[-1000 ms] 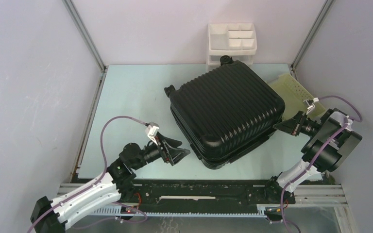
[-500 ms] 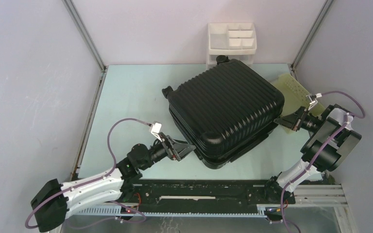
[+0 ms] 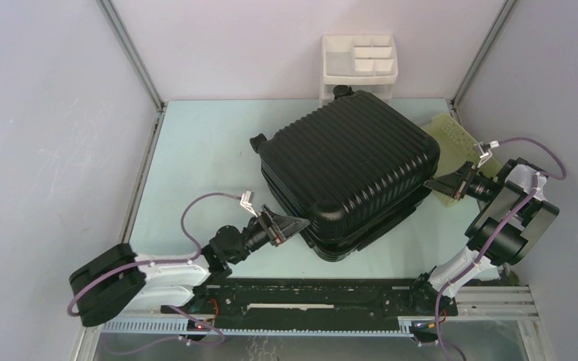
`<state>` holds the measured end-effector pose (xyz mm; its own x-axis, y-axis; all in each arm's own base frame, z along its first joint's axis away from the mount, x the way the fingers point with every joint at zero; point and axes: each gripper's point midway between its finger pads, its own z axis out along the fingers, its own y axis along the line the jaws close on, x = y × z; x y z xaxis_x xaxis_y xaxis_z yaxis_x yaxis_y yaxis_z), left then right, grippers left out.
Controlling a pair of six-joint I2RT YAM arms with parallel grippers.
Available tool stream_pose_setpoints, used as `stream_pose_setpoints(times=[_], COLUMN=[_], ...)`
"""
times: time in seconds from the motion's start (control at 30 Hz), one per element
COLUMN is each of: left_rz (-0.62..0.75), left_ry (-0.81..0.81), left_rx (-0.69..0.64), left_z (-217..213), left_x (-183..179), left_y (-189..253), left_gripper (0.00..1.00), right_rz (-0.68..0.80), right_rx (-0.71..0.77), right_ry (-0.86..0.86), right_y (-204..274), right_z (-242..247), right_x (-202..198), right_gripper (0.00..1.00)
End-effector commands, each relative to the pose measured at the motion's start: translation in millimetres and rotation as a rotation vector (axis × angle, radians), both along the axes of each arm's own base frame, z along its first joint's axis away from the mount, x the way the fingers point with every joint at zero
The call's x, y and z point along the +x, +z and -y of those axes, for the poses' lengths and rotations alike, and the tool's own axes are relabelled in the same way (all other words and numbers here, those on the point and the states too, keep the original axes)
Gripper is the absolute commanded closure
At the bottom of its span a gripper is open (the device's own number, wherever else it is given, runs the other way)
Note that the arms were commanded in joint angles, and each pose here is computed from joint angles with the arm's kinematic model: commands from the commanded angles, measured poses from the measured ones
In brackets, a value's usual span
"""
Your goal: Open, take out, and arrange the luggage
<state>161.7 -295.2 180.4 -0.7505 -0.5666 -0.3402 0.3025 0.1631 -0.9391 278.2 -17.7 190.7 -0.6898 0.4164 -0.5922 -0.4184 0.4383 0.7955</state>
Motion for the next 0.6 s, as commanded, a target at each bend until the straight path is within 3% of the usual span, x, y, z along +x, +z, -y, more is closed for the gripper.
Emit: stream_pose_setpoints(times=[0.0,0.2,0.37,0.57], left_rz=[0.016,-0.003,0.057,0.104], left_ry=[0.025,0.037,0.080,0.142], left_rx=[-0.221,-0.322,-0.390,-0.440], left_z=[2.3,18.4,10.8,-6.1], left_x=[0.8,-0.1,2.9,6.3], left_y=[38.7,55.0,83.6,104.5], left_gripper=[0.05,0.10,0.20,0.22], right_rz=[0.105,0.103,0.116,0.138], right_rx=[0.105,0.101,0.060,-0.011], right_ry=[-0.041,-0.036,-0.024,-0.036], right_y=[43.5,43.0,41.6,39.5], right_z=[-10.9,-12.0,-13.0,-6.1], right_x=[14.1,13.5,9.3,1.2], right_gripper=[0.75,0.75,0.73,0.61])
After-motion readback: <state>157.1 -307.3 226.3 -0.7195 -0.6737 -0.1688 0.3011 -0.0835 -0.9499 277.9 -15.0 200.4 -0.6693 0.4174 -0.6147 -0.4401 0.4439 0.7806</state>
